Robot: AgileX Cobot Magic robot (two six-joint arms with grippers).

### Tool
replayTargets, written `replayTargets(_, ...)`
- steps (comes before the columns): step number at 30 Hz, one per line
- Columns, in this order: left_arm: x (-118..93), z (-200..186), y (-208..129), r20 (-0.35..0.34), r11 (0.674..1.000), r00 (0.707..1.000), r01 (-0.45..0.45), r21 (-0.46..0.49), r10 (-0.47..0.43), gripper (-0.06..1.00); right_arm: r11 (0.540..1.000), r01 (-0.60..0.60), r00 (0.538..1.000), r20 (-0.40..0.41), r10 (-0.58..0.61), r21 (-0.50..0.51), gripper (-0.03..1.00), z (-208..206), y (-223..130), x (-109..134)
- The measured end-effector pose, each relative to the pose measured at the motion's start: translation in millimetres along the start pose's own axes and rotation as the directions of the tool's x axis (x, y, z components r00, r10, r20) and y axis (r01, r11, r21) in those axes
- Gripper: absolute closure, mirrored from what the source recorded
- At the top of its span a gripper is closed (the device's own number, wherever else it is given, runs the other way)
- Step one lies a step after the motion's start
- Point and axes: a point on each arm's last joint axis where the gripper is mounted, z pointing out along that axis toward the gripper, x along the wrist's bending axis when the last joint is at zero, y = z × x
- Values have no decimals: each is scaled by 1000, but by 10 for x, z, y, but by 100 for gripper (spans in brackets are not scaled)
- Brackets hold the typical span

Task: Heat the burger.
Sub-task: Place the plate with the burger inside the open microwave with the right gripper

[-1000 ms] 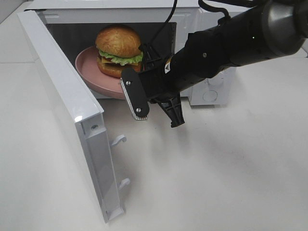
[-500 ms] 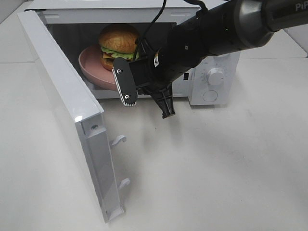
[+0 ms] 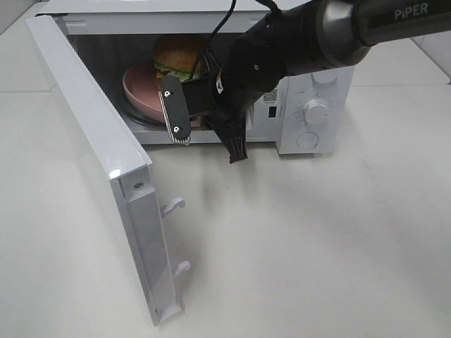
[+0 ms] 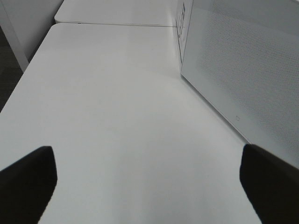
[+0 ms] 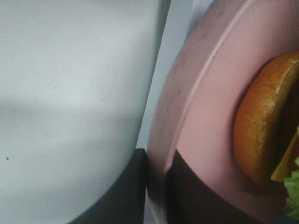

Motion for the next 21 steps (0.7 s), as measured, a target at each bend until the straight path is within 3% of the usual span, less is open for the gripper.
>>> replayTargets(14, 0, 0, 0, 0, 1000, 1000, 0, 0, 0, -5, 998, -63, 998, -17, 63, 17, 88, 168, 9, -16)
replayTargets(21, 0, 0, 0, 0, 1000, 1000, 0, 0, 0, -5, 997, -77, 997, 1, 77, 12, 72, 152, 14, -50)
